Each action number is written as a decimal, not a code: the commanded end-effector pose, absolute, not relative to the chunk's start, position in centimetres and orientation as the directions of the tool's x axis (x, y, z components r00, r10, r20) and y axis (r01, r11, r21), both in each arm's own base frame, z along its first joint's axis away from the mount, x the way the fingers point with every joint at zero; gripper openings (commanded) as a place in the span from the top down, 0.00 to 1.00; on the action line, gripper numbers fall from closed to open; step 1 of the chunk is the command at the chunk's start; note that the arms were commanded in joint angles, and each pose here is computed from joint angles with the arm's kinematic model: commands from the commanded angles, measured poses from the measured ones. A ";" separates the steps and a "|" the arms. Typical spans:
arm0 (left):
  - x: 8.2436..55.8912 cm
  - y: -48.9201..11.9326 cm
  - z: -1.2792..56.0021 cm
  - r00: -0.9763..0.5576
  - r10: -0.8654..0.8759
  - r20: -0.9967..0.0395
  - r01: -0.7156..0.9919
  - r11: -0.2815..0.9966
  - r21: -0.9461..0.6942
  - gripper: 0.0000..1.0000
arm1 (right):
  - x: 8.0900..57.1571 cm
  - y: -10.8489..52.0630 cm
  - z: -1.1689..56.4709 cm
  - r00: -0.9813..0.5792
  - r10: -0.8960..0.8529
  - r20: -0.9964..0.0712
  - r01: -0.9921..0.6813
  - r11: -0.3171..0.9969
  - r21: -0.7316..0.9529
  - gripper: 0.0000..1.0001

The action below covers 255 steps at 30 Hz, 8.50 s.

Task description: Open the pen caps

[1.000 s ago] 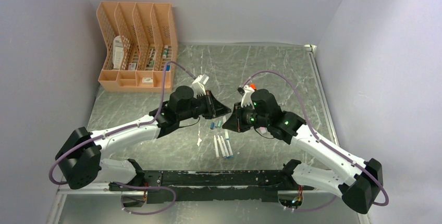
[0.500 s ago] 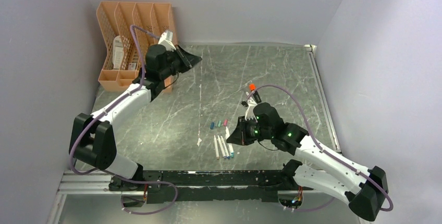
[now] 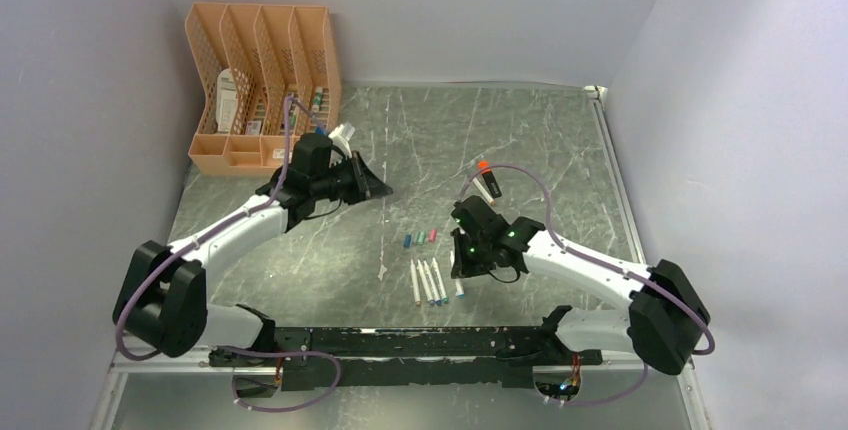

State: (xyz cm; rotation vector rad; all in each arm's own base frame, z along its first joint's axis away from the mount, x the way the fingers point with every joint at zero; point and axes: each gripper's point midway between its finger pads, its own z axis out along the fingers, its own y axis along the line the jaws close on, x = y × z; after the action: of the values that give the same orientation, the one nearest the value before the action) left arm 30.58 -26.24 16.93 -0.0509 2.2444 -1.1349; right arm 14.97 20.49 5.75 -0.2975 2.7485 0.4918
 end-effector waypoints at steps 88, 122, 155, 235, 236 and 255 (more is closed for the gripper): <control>26.6 -39.3 2.1 -0.926 0.131 -0.354 0.298 0.831 -0.470 0.80 | 20.3 17.2 11.4 -0.859 -0.034 -0.511 -0.190 0.948 0.256 0.70; 27.9 -39.8 17.4 -0.817 0.020 -0.577 0.402 0.738 -0.542 0.57 | 23.1 16.2 14.0 -0.817 0.001 -0.577 -0.156 0.963 0.222 0.69; 21.0 -28.2 22.1 -0.724 -0.105 -0.682 0.391 0.752 -0.531 0.00 | 42.5 14.1 3.4 -0.898 0.035 -0.439 -0.031 0.989 0.142 0.63; 19.0 -31.9 29.3 -0.660 -0.393 -0.641 0.559 0.312 -0.768 0.32 | 17.3 28.8 25.7 -0.729 0.083 -0.680 -0.612 0.366 0.701 1.00; 19.1 -31.9 29.2 -0.662 -0.395 -0.638 0.556 0.312 -0.770 0.33 | 17.2 28.8 25.7 -0.728 0.082 -0.680 -0.613 0.365 0.700 1.00; 19.9 -32.6 28.4 -0.676 -0.411 -0.611 0.523 0.315 -0.792 0.60 | 16.1 29.0 25.0 -0.731 0.040 -0.681 -0.616 0.392 0.683 1.00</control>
State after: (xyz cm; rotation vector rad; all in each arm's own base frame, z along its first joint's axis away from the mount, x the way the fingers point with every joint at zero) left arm 20.00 -31.98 27.19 0.0884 1.8399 -1.4281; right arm 16.17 29.08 24.05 -0.4775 2.0533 1.3877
